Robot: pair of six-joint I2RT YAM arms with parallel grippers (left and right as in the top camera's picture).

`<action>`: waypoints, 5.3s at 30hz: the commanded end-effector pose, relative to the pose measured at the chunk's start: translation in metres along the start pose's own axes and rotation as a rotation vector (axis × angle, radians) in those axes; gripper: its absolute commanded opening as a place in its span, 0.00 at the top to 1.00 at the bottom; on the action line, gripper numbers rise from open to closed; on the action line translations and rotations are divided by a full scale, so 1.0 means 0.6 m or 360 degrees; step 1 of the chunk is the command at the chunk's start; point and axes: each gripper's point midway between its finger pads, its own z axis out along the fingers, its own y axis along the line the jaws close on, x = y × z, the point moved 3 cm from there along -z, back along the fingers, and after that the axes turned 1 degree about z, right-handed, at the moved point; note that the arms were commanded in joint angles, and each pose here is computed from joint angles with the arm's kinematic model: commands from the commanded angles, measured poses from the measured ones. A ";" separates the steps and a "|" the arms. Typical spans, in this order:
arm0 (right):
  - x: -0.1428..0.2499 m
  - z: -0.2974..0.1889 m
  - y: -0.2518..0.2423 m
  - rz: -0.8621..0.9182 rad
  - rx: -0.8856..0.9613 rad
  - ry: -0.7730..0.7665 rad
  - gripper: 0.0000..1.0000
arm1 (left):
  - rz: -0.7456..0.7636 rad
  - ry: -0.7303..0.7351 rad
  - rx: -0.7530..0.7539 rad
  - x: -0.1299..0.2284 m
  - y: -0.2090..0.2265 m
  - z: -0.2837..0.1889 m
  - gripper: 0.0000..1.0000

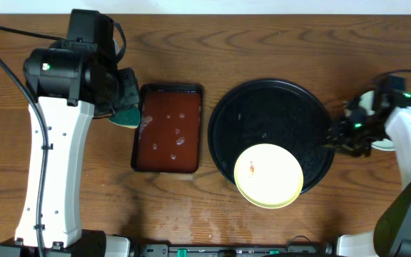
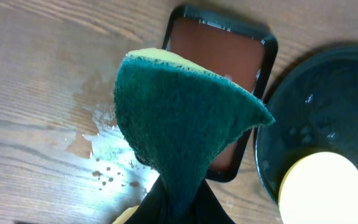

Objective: Clean dirty plates on tray and stack at the side
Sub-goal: 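Move the right gripper to the yellow plate and pinch its rim, then drag the yellow plate with the right gripper to the black tray center, then move the sponge with the left gripper onto the yellow plate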

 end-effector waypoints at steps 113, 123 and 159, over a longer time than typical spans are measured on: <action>-0.074 0.116 0.039 -0.0373 0.0268 -0.0581 0.81 | 0.0106 0.0012 0.0030 0.006 -0.026 0.017 0.92; -0.061 0.131 0.020 -0.0356 0.0328 -0.0549 0.85 | 0.0106 0.0013 0.0030 0.006 -0.026 0.017 0.92; -0.058 0.134 0.057 -0.0176 -0.0022 -0.0509 0.72 | 0.0542 0.0033 0.0308 0.027 -0.242 0.138 0.92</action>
